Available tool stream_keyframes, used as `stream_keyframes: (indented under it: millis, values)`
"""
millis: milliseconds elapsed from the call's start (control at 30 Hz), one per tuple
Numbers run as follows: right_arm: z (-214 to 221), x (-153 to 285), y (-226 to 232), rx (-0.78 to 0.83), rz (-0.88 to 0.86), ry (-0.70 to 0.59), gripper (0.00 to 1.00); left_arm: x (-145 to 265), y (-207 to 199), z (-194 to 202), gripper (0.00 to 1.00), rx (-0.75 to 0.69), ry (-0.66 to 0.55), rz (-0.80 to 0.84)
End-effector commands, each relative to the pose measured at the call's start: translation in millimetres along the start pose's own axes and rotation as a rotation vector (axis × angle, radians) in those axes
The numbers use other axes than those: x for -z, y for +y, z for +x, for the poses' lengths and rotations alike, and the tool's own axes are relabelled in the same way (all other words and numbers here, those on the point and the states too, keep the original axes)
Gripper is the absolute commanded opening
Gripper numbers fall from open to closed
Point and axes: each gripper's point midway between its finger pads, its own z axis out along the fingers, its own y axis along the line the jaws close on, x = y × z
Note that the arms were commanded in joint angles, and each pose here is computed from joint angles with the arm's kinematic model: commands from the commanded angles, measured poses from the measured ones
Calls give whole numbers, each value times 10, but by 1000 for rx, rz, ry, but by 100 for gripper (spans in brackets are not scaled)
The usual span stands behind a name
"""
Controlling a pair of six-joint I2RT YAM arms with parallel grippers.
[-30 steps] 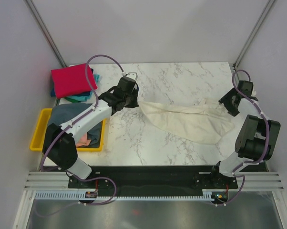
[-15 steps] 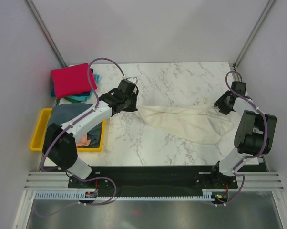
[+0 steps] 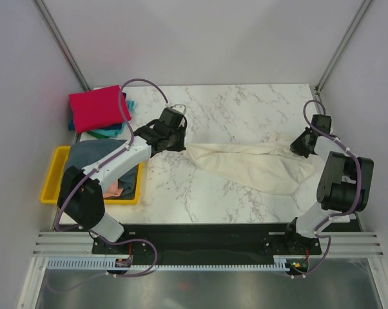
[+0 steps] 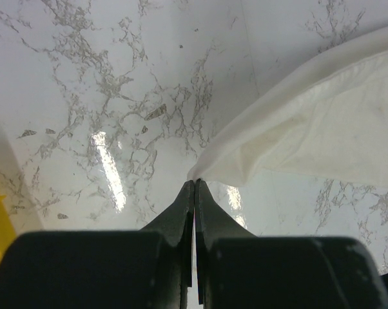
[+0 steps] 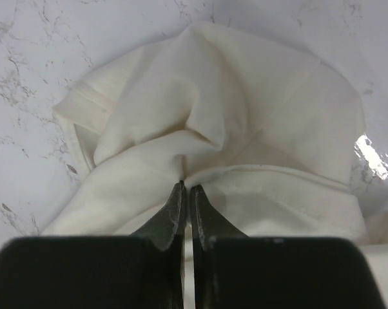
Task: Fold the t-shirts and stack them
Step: Flatten the tshirt out
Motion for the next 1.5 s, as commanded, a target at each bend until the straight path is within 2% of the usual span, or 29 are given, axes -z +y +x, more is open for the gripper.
stream_keyframes:
  millis: [0, 133, 267, 500, 633, 667, 733, 767, 833, 867, 967, 1000, 1067, 1167, 1300, 1467]
  values:
    - [-147, 205, 167, 18, -62, -64, 4, 23, -13, -35, 2, -16, -17, 8]
    - [-265, 455, 305, 32, -108, -95, 3, 67, -23, -97, 2, -24, -35, 12]
    - [-538, 951, 518, 58, -168, -188, 1, 289, -75, -289, 2, -15, -88, 33]
    - [-797, 1831, 776, 90, -261, -310, 0, 956, -168, -719, 2, -31, -237, 97]
    - [-934, 2397, 883, 106, -309, -404, 0, 1519, -191, -986, 2, -69, -383, 146]
    - [-1013, 2694, 944, 117, -343, -470, 0, 1773, -208, -1091, 2, -72, -446, 172]
    - [-1066, 3023, 967, 123, -367, -540, 0, 2061, -226, -1182, 2, -101, -515, 203]
    - [-1115, 3391, 1015, 132, -408, -622, 0, 2361, -231, -1262, 2, -101, -585, 229]
    - [-1149, 3786, 999, 134, -425, -718, 0, 2629, -231, -1319, 2, -122, -648, 253]
    - [-1146, 4190, 1001, 138, -461, -807, 0, 2775, -231, -1333, 2, -130, -680, 268]
    - [-1071, 4974, 857, 120, -489, -1002, 0, 3321, -324, -1299, 2, -211, -797, 383]
    - [-1048, 5153, 801, 111, -488, -1052, 0, 3632, -308, -1288, 2, -236, -888, 414]
    - [-944, 5675, 624, 80, -489, -1189, 0, 3888, -306, -1250, 2, -254, -961, 451]
    - [-781, 6243, 369, 26, -499, -1335, 0, 4404, -262, -1188, 2, -276, -1090, 497]
    - [-569, 6887, 103, -23, -576, -1471, 0, 4943, -280, -1030, 2, -346, -1200, 580]
    - [-667, 7134, 185, 67, -573, -1517, 0, 5080, -244, -1075, 2, -364, -1251, 557]
